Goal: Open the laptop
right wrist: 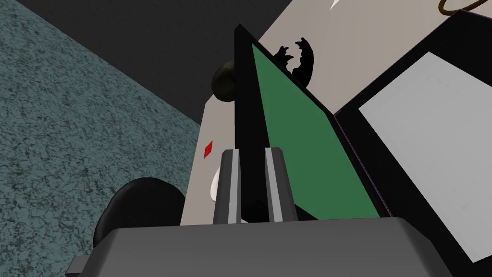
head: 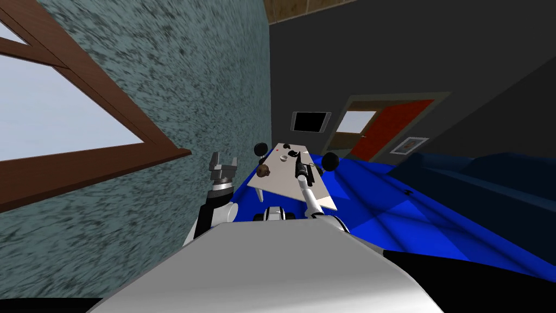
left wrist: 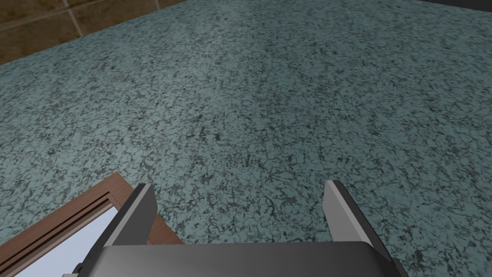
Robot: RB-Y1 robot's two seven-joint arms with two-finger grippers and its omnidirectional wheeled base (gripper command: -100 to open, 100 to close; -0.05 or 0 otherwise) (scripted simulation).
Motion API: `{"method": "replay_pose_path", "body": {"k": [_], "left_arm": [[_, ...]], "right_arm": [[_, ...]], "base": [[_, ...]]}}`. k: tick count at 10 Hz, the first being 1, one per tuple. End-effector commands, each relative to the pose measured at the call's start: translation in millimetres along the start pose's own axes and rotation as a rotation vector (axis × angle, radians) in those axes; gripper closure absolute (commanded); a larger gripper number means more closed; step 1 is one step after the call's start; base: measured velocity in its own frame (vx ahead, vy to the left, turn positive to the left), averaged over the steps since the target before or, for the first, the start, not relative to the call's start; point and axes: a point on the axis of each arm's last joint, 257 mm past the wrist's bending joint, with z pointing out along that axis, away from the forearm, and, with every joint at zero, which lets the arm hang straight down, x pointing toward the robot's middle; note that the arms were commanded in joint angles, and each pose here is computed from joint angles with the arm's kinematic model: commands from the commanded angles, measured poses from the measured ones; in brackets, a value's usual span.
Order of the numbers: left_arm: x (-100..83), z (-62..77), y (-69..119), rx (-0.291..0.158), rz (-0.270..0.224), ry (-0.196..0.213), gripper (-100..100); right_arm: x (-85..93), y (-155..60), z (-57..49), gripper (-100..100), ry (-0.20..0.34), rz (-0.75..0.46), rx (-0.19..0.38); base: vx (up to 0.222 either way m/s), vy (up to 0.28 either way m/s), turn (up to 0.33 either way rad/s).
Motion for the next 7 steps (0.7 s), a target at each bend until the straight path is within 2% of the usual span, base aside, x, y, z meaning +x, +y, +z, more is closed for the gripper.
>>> {"method": "replay_pose_path", "body": {"k": [1, 2, 3, 5, 7], "left_arm": [[0.0, 0.0, 0.0, 0.000, 0.000, 0.000, 0], [0.0, 0.0, 0.0, 0.000, 0.000, 0.000, 0], [0.0, 0.0, 0.0, 0.000, 0.000, 0.000, 0], [0.1, 0.1, 0.0, 0.000, 0.000, 0.000, 0], [0.0, 0.1, 0.0, 0.000, 0.000, 0.000, 0]], "right_arm": [[-17.3, -3.9, -13.0, 100, -0.043, -0.003, 0.018], [-28.0, -13.2, -20.4, 100, -0.069, -0.001, 0.042], [-14.4, -14.3, -14.2, 100, -0.039, 0.000, 0.042], [3.6, 9.3, -12.4, 100, 0.006, 0.074, -0.005], [22.4, 34.9, -11.6, 100, 0.058, 0.156, -0.053]], "base": [[0.025, 0.027, -0.137], [0.049, 0.053, -0.303], [0.017, 0.037, -0.085], [-0.051, -0.093, 0.311], [-0.083, -0.171, 0.458]]}}
